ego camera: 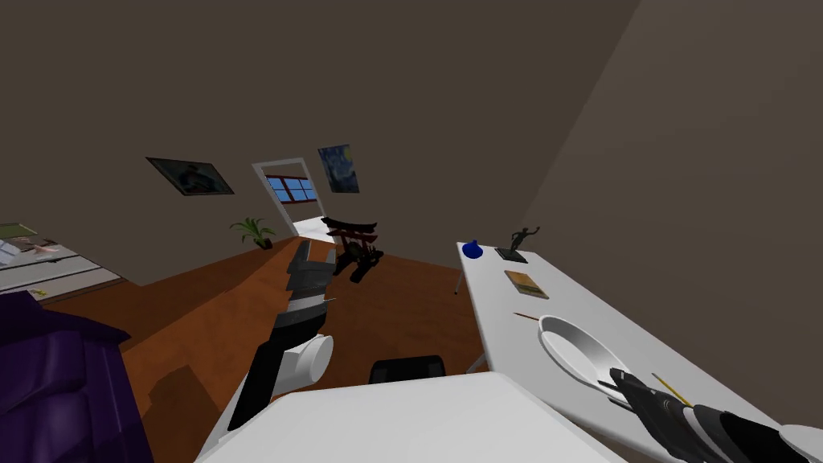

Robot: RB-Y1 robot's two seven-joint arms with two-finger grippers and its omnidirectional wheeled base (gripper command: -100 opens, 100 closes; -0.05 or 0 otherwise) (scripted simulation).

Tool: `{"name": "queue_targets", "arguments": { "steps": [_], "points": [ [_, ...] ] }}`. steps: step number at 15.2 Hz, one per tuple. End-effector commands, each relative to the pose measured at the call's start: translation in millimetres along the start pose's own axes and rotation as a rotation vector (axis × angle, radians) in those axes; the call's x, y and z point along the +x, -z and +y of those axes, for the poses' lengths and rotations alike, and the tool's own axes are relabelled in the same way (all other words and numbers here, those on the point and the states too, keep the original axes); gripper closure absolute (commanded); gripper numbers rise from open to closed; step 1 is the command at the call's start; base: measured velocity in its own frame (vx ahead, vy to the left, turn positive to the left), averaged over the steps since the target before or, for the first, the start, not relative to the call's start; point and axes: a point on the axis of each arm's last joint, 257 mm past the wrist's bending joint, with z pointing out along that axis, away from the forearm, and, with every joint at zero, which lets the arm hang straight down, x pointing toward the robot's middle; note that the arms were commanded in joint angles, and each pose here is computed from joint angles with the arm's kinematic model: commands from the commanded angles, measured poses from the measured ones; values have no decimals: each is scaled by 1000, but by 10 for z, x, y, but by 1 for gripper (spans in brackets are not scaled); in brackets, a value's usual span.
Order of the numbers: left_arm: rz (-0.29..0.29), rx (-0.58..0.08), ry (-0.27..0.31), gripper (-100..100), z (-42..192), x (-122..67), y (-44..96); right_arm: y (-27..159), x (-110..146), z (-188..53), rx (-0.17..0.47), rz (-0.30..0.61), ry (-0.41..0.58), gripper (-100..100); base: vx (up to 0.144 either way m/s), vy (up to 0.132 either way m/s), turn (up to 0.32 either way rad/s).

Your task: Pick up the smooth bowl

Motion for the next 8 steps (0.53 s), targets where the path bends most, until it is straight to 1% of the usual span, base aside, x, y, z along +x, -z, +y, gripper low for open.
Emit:
{"name": "queue_targets", "arguments": {
  "steps": [1,2,3,5,6,8],
  "points": [
    [0,0,0,0,0,0,0,40,-25,47,1,-8,14,100,134,8,-130],
    [0,0,0,0,0,0,0,40,-31,38,4,-10,8,100,93,1,-77],
    [0,0,0,0,0,0,0,96,-28,153,-13,-9,39,100,111,-1,-118],
    [0,0,0,0,0,0,0,100,-50,125,0,-17,23,100,113,-2,-91],
    [0,0,0,0,0,0,0,154,-51,237,-17,-16,51,100,109,-8,-98],
    [0,0,0,0,0,0,0,159,-69,214,-5,-24,35,100,107,-10,-106]
  ]
}}
